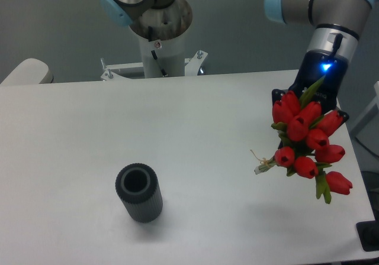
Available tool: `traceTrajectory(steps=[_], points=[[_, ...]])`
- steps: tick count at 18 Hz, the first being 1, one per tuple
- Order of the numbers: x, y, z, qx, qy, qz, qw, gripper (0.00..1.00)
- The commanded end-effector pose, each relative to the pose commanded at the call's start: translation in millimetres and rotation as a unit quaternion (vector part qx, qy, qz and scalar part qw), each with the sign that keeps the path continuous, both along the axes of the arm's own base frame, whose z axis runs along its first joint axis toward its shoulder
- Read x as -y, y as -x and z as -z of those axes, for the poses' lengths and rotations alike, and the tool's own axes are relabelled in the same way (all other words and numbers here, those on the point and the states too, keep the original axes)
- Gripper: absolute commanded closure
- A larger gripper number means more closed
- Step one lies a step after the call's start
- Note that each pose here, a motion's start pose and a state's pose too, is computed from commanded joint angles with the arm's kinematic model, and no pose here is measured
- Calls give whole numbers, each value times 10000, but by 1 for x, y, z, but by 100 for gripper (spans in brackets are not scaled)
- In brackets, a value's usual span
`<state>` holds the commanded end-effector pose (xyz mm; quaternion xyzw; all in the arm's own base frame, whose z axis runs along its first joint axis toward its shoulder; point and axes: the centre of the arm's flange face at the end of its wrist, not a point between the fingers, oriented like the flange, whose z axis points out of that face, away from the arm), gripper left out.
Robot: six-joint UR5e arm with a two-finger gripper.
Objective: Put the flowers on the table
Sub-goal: 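Carry the red tulip bunch in the gripper toward the table center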
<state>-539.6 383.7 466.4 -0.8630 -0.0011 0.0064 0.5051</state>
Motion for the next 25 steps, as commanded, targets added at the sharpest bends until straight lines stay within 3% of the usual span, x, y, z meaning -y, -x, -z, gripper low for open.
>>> traceTrajectory(steps=[10, 16, 20, 25], points=[[-12, -15, 12, -318, 422, 115, 9985, 60], [-34, -45, 25, -960, 1417, 238, 9850, 60], [-49, -69, 25, -1446, 2257, 188, 9632, 60], [-68, -94, 31, -1945, 3321, 24, 9230, 60]])
